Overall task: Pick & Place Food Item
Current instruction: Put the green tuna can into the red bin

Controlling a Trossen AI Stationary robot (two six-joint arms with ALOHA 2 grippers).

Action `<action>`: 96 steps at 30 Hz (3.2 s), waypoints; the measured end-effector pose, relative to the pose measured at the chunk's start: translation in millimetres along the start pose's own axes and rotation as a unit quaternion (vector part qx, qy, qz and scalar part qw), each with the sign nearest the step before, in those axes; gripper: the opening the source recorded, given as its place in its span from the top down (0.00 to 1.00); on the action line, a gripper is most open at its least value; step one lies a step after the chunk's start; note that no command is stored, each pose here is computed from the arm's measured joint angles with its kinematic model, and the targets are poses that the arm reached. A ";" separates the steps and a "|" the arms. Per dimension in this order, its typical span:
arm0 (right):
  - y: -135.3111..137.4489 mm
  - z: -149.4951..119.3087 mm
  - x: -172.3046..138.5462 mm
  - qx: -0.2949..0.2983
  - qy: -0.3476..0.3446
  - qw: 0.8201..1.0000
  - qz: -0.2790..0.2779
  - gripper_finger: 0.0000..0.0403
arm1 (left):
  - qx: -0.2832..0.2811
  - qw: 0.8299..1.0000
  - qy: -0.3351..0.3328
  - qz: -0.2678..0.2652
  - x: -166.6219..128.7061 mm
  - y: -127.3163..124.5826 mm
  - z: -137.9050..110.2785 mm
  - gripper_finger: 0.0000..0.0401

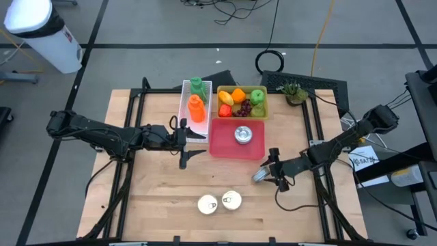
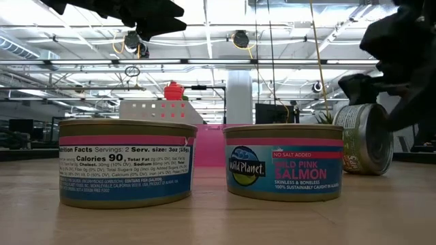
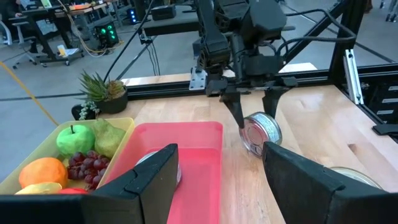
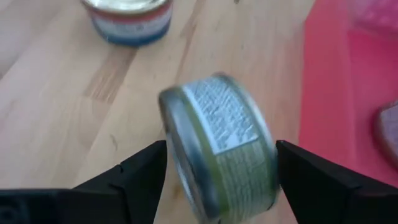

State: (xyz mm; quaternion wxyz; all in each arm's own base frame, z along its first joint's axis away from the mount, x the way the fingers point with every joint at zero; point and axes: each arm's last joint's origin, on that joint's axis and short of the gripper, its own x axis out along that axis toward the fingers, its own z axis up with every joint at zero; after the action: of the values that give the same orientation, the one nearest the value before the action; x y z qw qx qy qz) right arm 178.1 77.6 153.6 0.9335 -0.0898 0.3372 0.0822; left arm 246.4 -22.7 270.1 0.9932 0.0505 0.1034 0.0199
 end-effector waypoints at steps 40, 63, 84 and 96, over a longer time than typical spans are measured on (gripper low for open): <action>-104.1 11.8 42.6 -0.238 -0.003 0.914 -0.329 0.66 | 0.000 1.000 0.000 0.000 0.0 0.0 0.0 0.39; -108.8 8.7 46.7 -0.167 -0.026 0.930 -0.325 0.19 | 0.000 1.000 0.000 0.000 0.0 0.0 0.0 0.39; -109.4 6.6 47.8 -0.075 -0.057 0.948 -0.304 0.21 | 0.000 1.000 0.000 0.000 0.0 0.0 0.0 0.39; -116.8 -2.7 48.7 0.013 -0.047 0.962 -0.269 0.21 | 0.000 1.000 0.000 0.000 0.0 0.0 0.0 0.39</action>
State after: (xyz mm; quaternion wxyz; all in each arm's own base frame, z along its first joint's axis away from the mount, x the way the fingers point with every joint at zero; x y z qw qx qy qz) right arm 238.4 -31.9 133.3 0.9371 -0.1615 0.2570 -0.1725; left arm 246.4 -22.8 270.1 0.9932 0.0505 0.1034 0.0199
